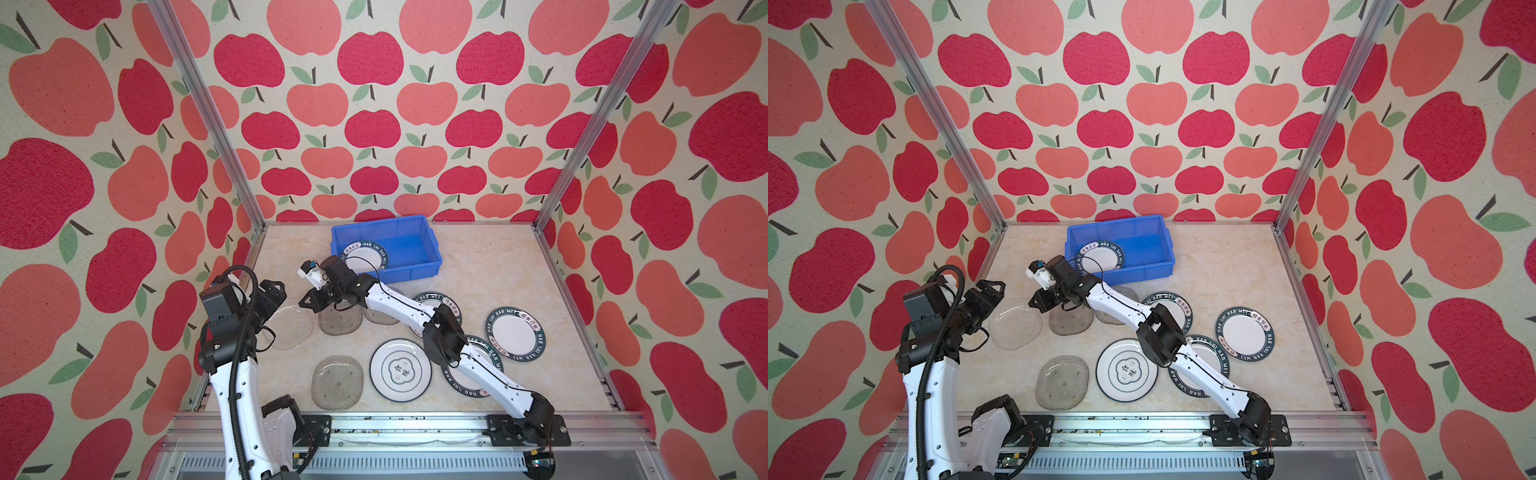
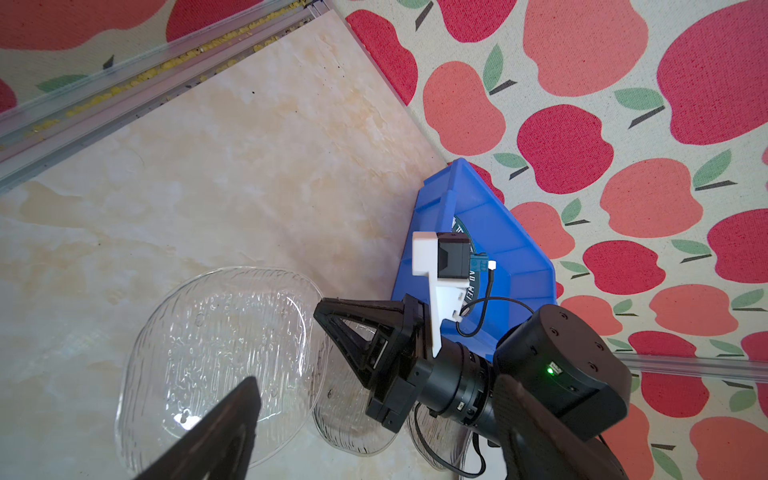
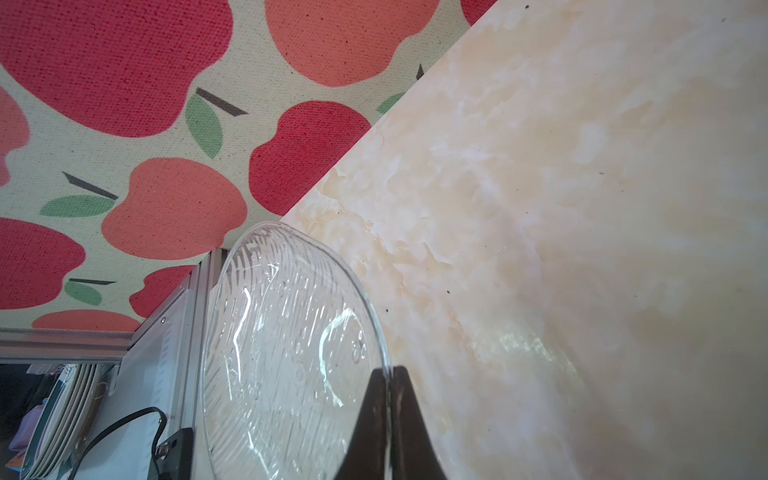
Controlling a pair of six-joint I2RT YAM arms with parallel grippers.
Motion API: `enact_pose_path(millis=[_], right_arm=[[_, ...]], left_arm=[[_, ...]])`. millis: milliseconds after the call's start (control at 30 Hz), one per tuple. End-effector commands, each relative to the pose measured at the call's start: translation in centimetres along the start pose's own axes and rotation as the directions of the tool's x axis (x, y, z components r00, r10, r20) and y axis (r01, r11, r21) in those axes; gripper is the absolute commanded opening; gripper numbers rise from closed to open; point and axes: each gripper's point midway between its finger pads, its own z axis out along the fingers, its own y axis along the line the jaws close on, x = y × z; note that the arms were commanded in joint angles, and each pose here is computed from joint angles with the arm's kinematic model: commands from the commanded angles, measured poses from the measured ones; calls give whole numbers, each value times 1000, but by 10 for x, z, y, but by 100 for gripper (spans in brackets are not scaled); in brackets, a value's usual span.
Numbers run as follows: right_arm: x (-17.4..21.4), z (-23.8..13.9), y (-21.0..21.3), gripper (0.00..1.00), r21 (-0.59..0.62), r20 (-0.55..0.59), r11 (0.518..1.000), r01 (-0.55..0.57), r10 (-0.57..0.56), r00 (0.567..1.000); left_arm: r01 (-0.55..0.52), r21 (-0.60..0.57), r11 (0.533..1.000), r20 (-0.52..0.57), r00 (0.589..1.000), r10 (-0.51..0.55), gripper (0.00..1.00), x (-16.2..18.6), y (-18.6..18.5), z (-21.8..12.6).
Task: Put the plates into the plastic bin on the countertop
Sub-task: 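Carry the glass plate over the bin with right gripper while left arm reaches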
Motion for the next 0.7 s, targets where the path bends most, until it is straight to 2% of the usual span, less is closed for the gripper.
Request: enact_pose_path(millis=[0, 167, 333, 500, 667], right_arm=[[-63, -61, 26, 0, 47, 103, 997, 57, -62, 993], [-87, -114, 7, 0, 145, 118, 989, 23, -40, 992], [-113, -185, -30, 0, 273, 154, 962, -25, -18, 988], [-129, -267, -91, 0, 415, 220, 903, -115, 23, 975], [-137, -325, -146, 0, 524, 279, 833, -176, 27, 960]], left_arm=[[-33, 52, 998, 40, 999, 31, 90, -19, -20, -6], [-35, 139, 990, 37, 999, 30, 90, -31, -44, -1], [-109, 180, 978, 5, 994, 110, 91, -28, -76, 17], [-157, 199, 967, -132, 974, 185, 91, 3, -103, 75], [-189, 192, 963, -233, 944, 232, 91, 31, -111, 134]])
